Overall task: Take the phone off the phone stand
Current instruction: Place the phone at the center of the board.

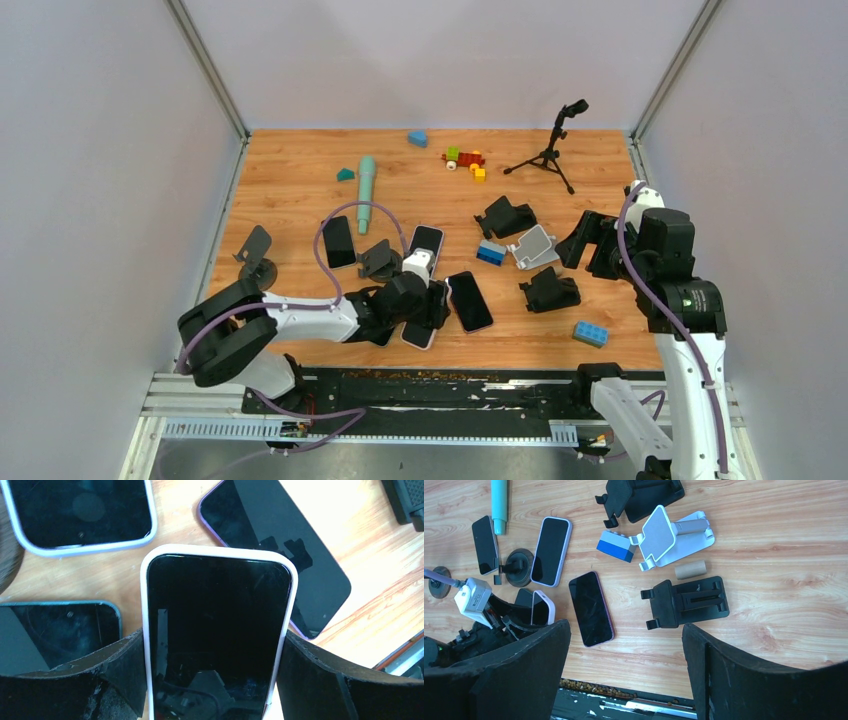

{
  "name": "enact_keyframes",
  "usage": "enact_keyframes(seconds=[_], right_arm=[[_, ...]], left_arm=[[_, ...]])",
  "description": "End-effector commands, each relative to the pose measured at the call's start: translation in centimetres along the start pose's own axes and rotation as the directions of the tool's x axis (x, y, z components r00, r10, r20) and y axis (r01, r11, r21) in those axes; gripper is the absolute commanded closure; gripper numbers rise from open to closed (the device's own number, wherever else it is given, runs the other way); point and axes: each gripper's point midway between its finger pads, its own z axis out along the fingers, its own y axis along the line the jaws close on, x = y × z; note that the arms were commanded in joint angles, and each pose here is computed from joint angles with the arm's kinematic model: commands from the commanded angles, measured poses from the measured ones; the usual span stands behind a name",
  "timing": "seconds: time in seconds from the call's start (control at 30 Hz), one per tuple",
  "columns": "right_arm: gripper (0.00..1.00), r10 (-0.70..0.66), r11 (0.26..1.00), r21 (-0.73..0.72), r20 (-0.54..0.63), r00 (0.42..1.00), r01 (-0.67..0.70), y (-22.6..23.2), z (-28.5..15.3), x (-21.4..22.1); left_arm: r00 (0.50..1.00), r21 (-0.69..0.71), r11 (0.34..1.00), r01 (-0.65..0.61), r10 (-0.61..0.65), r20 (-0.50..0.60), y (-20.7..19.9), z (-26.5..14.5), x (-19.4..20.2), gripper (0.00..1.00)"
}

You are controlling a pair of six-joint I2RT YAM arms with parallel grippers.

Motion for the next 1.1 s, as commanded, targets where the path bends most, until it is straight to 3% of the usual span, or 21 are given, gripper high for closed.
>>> enact_keyframes(seconds=[0.0, 0.37, 0.77, 1.07], right_arm=[[0.17, -0.005, 0.999, -0.032, 0.047, 0.999, 0.007, 0.7, -0.1, -1.1], [0.17, -0.002, 0.999, -0.036, 0.033, 0.999, 0.003, 0.8, 0.2, -0.9], [0.17, 0.003, 0.999, -0.038, 0.026, 1.0, -0.002, 0.7, 0.6, -0.6], [0.17, 0.004, 0.999, -0.039, 0.026, 1.0, -0.003, 0.7, 0.6, -0.5]], left_arm=[[0.999, -0.012, 1.0, 0.008, -0.009, -0.052, -0.4, 1.3, 1.3, 0.56], [0.994, -0.182, 0.983, -0.03, 0.011, -0.107, 3.4, 0.8, 3.4, 0.25], [0.983, -0.345, 0.93, -0.125, 0.068, -0.172, 7.1, -0.7, 5.9, 0.24], [0.949, -0.423, 0.874, -0.241, 0.121, -0.291, 7.5, -0.4, 7.1, 0.24]])
